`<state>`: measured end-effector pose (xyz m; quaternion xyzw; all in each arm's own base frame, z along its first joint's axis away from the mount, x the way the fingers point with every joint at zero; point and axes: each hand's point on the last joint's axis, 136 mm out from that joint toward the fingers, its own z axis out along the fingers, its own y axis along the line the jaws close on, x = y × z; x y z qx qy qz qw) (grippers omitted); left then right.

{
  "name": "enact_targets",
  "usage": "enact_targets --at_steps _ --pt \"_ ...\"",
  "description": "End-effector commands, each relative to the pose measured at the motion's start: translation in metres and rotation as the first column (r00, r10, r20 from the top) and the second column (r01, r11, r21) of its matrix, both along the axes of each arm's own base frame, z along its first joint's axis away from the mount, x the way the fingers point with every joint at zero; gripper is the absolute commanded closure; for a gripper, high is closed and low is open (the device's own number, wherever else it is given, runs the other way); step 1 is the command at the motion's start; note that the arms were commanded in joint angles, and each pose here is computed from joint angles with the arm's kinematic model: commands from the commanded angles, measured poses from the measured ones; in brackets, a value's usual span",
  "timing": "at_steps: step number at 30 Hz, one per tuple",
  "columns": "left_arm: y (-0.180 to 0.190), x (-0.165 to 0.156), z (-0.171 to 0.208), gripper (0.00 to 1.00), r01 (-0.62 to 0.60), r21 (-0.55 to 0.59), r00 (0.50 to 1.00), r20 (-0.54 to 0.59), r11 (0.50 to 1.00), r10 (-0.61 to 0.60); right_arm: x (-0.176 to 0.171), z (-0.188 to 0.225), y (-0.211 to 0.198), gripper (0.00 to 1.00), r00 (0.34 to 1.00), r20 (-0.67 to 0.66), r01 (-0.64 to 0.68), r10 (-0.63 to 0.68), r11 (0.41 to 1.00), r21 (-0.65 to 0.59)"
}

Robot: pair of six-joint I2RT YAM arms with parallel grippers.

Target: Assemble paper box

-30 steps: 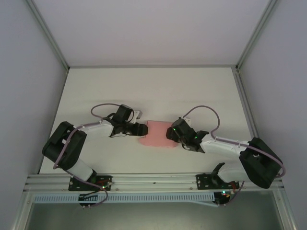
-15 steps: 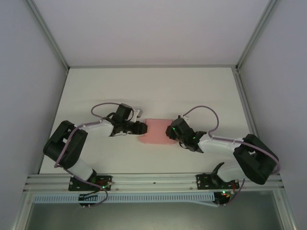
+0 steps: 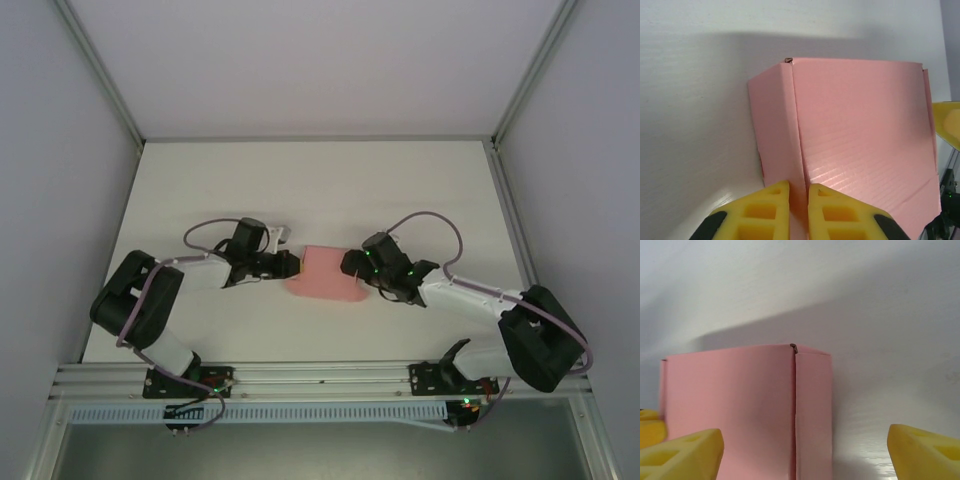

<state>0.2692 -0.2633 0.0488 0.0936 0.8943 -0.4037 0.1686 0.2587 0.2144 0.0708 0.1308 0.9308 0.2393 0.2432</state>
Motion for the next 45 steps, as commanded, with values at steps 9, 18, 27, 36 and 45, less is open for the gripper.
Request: enact_targets --at_steps 9,18,27,36,45 --pt "0.019 -0.007 -0.015 0.91 -0.039 -0.026 0.998 -0.055 0.999 0.038 -0.002 0.018 0.025 0.14 0.997 -0.051 -0.048 0.061 0.972 0.231" --pt "0.019 -0.008 -0.017 0.91 -0.034 -0.038 0.998 -0.058 0.999 0.032 0.000 -0.006 0.022 0.17 0.996 -0.083 -0.017 0.039 0.968 0.252" --pt "0.018 -0.007 -0.013 0.88 -0.028 -0.055 0.999 -0.046 0.998 0.026 0.007 0.003 0.045 0.35 0.992 -0.040 -0.094 0.118 0.919 0.382" --pt "0.009 0.007 0.027 0.68 -0.013 -0.126 0.997 0.069 0.992 0.022 0.011 0.034 0.040 0.65 0.994 0.048 -0.107 0.096 0.910 0.401" --pt "0.021 0.040 0.103 0.00 -0.050 -0.057 0.925 0.374 0.997 0.068 0.002 0.052 0.023 0.66 0.997 0.032 -0.072 0.065 0.934 0.351"
